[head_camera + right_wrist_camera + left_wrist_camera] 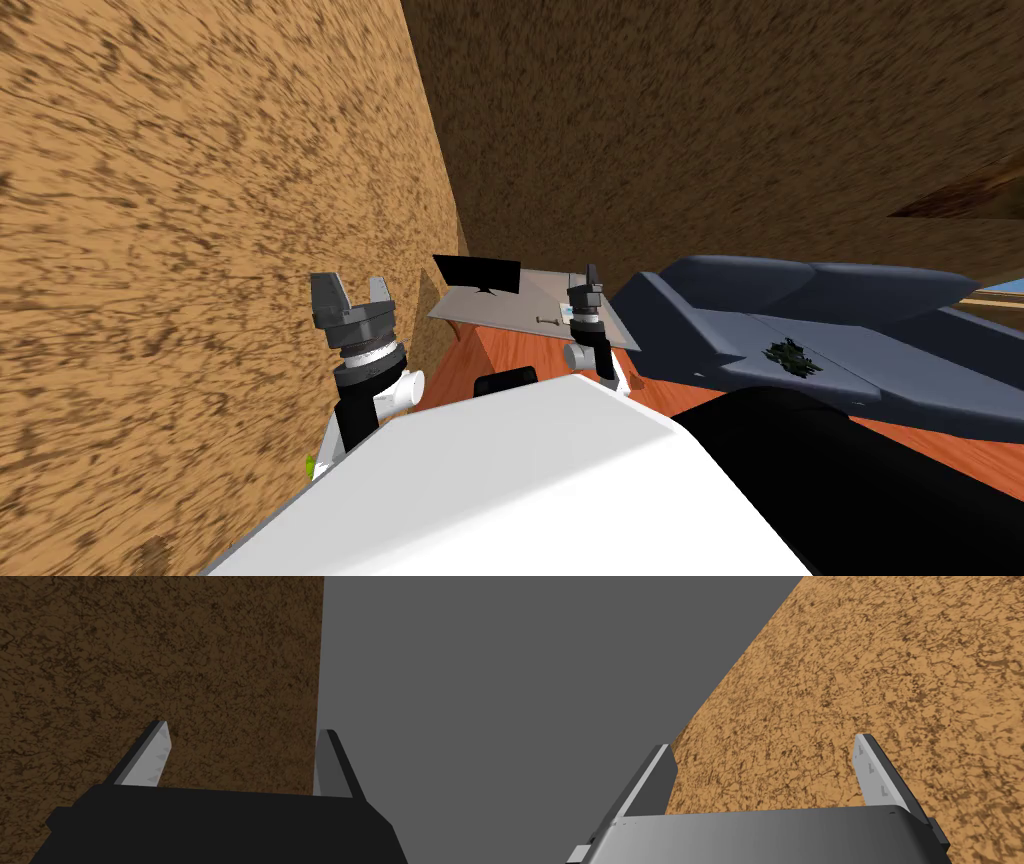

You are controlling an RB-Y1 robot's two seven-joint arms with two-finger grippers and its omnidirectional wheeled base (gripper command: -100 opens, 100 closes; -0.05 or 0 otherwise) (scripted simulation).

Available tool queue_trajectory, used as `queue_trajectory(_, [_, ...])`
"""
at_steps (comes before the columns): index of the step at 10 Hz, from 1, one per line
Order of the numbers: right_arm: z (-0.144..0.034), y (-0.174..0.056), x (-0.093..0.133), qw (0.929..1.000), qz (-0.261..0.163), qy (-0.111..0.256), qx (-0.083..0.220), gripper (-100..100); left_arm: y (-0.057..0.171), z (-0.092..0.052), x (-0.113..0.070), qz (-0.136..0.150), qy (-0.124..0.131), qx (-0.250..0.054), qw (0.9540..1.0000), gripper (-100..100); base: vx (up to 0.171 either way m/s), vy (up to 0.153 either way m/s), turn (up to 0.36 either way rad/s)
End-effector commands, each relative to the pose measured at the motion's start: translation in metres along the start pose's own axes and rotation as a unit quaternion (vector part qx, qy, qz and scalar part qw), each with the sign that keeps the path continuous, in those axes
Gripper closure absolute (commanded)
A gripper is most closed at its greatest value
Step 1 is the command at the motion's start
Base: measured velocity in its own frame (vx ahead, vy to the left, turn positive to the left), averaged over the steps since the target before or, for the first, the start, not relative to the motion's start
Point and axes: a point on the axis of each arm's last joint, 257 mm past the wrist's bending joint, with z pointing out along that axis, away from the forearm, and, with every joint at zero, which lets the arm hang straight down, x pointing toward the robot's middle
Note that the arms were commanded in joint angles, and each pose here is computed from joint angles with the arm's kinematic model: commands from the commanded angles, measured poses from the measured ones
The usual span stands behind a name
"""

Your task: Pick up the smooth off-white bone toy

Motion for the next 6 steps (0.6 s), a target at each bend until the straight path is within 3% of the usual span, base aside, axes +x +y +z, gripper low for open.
queue_trajectory(1, [-0.001,-0.006,0.002,0.9995,-0.022,0.02,0.011,-100,0.0,0.0,0.0,0.0,0.0,0.0,1.0,0,-0.006,-0.03,0.097])
queue_trajectory(6, [-0.012,-0.038,0.003,0.9904,-0.101,0.068,0.065,-100,0.0,0.0,0.0,0.0,0.0,0.0,1.0,0,-0.013,-0.087,0.157])
